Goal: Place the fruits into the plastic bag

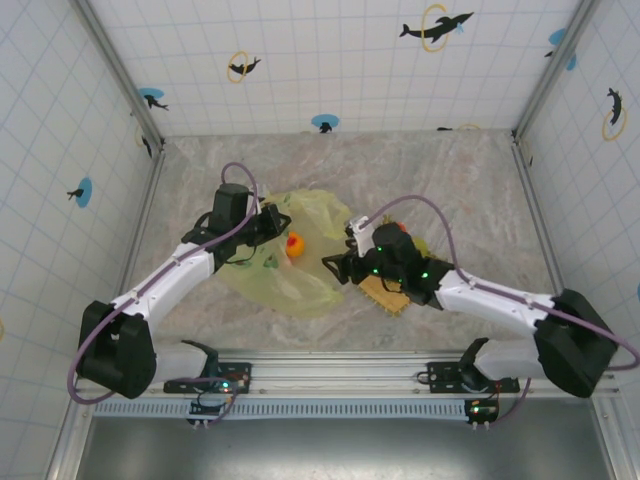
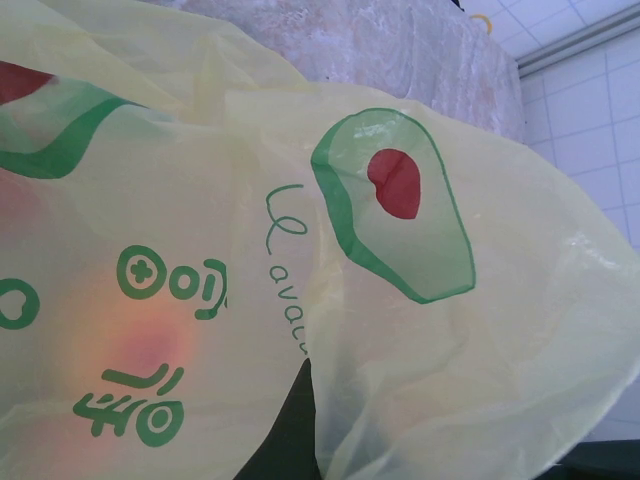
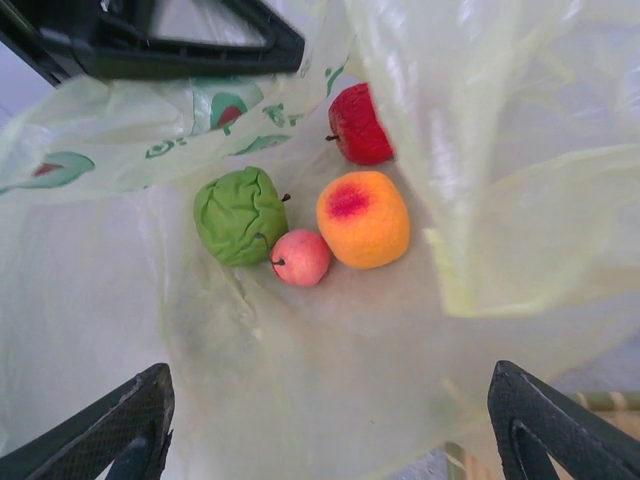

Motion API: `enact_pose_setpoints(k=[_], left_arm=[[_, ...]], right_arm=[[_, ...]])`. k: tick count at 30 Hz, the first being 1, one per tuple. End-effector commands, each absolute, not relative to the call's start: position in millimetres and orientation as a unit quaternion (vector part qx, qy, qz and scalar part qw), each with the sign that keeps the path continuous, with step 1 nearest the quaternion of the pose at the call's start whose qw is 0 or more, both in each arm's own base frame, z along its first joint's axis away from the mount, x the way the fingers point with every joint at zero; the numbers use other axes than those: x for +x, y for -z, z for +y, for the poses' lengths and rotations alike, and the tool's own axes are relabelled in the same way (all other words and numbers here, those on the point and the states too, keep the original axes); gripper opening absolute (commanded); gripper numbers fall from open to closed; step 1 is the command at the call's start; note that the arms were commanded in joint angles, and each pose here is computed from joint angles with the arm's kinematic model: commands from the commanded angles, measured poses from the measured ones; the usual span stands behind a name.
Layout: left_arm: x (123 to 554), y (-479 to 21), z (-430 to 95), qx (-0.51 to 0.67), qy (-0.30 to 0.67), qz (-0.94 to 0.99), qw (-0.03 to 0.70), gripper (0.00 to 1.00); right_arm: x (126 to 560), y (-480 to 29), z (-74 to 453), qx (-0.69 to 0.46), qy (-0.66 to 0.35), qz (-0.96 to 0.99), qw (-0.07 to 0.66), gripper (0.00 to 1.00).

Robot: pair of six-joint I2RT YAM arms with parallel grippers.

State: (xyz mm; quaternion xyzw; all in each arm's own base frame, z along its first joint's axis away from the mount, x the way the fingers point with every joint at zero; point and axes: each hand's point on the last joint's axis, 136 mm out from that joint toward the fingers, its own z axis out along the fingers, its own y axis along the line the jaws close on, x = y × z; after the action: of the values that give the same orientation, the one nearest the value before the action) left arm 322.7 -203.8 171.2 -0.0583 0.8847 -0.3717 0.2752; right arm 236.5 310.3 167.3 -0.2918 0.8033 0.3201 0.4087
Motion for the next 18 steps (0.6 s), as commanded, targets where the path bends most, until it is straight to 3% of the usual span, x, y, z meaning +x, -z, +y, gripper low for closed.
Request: enact_pose_setpoints(k=[1,8,13,18], left_arm=[[326.5,-172.9,-200.7,-0.057,0.364,0.887,0.278,0.0],[326.7,-171.4,-200.7,-0.058,0.364,0.888,0.276,0.0],[325.9,-170.4,-201.3,-0.057,0.365,0.888,0.274,0.0],[326.0,-172.4,-201.7,-0.054,0.366,0.888,0.274,0.0]], right_arm=[[228.3,-162.1,289.1,-0.303,-0.298,0.819,0.385,0.83],[234.7,-148.1,257.0,-0.212,-0.274,0.869,0.353,0.78],[235.0,-120.3,270.2,-0.099,-0.334,0.888,0.302,0.69],[238.2,-108.3,292.7,-0.041,-0.375,0.879,0.291,0.67]])
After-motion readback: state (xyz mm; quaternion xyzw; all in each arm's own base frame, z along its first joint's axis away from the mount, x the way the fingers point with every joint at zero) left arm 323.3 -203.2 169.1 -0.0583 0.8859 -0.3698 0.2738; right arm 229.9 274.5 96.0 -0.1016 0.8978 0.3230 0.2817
